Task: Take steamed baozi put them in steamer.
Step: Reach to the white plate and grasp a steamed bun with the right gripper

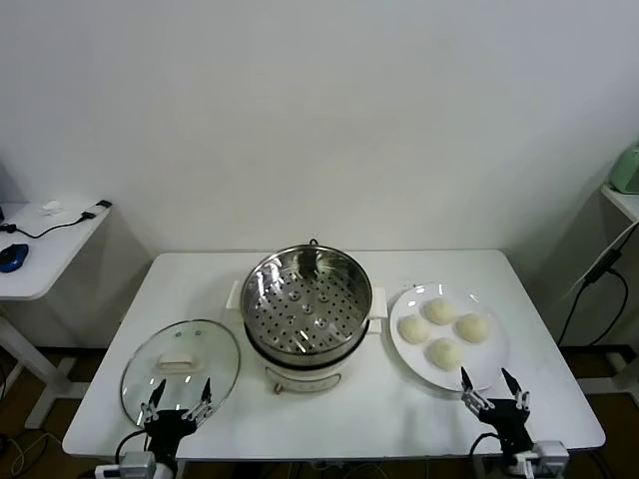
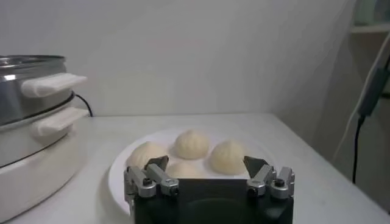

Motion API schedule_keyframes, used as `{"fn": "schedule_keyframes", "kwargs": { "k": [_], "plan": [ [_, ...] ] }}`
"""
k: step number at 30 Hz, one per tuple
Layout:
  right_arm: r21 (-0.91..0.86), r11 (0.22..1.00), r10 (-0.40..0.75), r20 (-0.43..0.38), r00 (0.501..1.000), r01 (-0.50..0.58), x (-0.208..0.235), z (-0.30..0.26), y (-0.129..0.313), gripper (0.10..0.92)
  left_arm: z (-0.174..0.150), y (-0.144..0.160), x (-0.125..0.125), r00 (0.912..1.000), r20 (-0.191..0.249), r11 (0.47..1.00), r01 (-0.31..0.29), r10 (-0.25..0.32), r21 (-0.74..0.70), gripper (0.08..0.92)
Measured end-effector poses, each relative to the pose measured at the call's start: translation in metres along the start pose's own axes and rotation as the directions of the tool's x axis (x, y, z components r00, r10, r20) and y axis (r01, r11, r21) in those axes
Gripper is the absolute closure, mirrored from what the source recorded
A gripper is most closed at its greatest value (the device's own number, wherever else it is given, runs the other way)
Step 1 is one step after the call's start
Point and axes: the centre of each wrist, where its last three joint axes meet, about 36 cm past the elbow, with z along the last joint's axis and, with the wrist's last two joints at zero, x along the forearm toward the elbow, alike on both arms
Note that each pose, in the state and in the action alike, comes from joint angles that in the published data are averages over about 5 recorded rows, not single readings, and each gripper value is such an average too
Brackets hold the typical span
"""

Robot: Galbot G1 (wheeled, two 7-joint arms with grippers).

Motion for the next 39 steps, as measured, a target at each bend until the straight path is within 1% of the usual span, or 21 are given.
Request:
{"fn": "schedule_keyframes", "kwargs": {
  "k": [2, 4, 8, 11, 15, 18, 22, 26, 29, 31, 34, 39],
  "plan": [
    [0.030, 0.999, -0.012, 0.004, 1.000, 0.012, -0.011, -0.008, -0.005, 0.200, 0.000, 0.000, 0.000, 1.0000, 0.001, 1.000, -0.003, 0.003, -0.002, 0.177],
    [0.097, 0.994, -0.042, 0.013, 0.999, 0.040, -0.034, -0.026, -0.014, 0.200, 0.000, 0.000, 0.001, 1.0000, 0.001, 1.000, -0.008, 0.008, -0.005, 0.177],
    [0.262, 0.956, -0.141, 0.013, 0.990, 0.132, -0.082, -0.066, -0.032, 0.200, 0.001, 0.000, 0.002, 0.9999, 0.003, 1.000, -0.016, 0.016, -0.016, 0.177],
    [0.394, 0.892, -0.232, -0.020, 0.973, 0.220, -0.115, -0.099, -0.045, 0.200, 0.001, 0.001, 0.003, 0.9998, 0.006, 1.000, -0.021, 0.021, -0.023, 0.177],
    [0.554, 0.756, -0.343, -0.118, 0.932, 0.349, -0.152, -0.140, -0.063, 0.200, 0.002, 0.002, 0.003, 0.9997, 0.007, 0.999, -0.024, 0.025, -0.028, 0.177],
    [0.640, 0.621, -0.415, -0.221, 0.883, 0.452, -0.176, -0.165, -0.076, 0.200, 0.004, 0.001, 0.004, 0.9996, 0.005, 0.999, -0.028, 0.028, -0.028, 0.177],
    [0.695, 0.414, -0.474, -0.387, 0.791, 0.588, -0.204, -0.196, -0.093, 0.200, 0.006, 0.001, 0.005, 0.9996, 0.005, 0.999, -0.029, 0.029, -0.029, 0.177],
    [0.681, 0.228, -0.468, -0.550, 0.692, 0.696, -0.228, -0.226, -0.107, 0.200, 0.009, 0.002, 0.004, 0.9997, 0.005, 0.999, -0.026, 0.026, -0.031, 0.177],
    [0.641, 0.123, -0.430, -0.653, 0.623, 0.757, -0.243, -0.244, -0.111, 0.200, 0.011, 0.002, 0.003, 0.9997, 0.005, 0.999, -0.025, 0.025, -0.033, 0.177],
    [0.606, 0.074, -0.398, -0.710, 0.581, 0.792, -0.252, -0.251, -0.112, 0.200, 0.013, 0.002, 0.002, 0.9997, 0.004, 0.999, -0.025, 0.026, -0.035, 0.177],
    [0.551, 0.032, -0.355, -0.774, 0.525, 0.834, -0.265, -0.256, -0.111, 0.200, 0.015, 0.002, 0.000, 0.9996, 0.002, 0.999, -0.027, 0.027, -0.038, 0.177],
    [0.475, 0.018, -0.302, -0.836, 0.458, 0.880, -0.287, -0.253, -0.105, 0.200, 0.019, 0.004, -0.002, 0.9997, -0.005, 0.999, -0.025, 0.025, -0.045, 0.177]
  ]
}}
